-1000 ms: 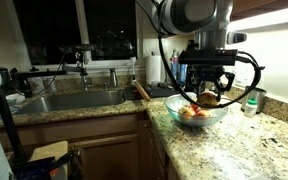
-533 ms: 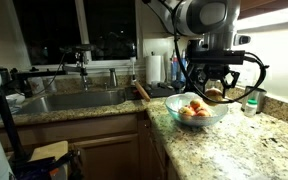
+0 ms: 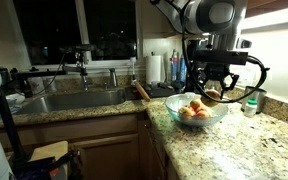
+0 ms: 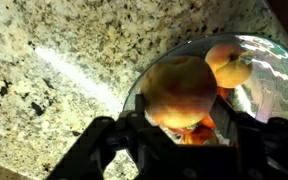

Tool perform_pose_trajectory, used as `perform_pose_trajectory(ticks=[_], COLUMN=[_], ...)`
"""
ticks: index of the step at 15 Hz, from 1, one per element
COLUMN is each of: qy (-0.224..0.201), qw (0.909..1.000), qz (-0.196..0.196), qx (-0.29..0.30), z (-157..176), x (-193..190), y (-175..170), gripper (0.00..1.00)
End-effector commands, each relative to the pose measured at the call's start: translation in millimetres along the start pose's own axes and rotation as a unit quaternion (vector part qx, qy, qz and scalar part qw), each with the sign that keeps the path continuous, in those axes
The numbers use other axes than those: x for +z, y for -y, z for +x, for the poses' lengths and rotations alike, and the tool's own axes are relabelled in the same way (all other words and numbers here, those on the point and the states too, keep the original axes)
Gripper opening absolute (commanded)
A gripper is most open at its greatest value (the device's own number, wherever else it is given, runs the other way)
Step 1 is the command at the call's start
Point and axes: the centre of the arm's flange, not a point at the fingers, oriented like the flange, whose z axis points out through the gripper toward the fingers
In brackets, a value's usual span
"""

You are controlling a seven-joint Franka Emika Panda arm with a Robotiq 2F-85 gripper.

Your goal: Move the peach from the bag to the bowl

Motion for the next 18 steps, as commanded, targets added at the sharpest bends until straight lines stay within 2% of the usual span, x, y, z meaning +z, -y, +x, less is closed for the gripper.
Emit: perform_pose_trajectory(ticks=[1, 9, 18], qy=[0.011, 0.018, 0.009], qw=[0.9996, 0.9981, 0.9978], qz=[0.021, 0.038, 0.058], qx=[-0.017, -0.045, -0.029], z=[6.7, 12.0, 14.0], x=[-7.2, -7.4, -4.2], y=[-5.9, -5.2, -4.0], gripper=[0.41, 0.41, 0.41])
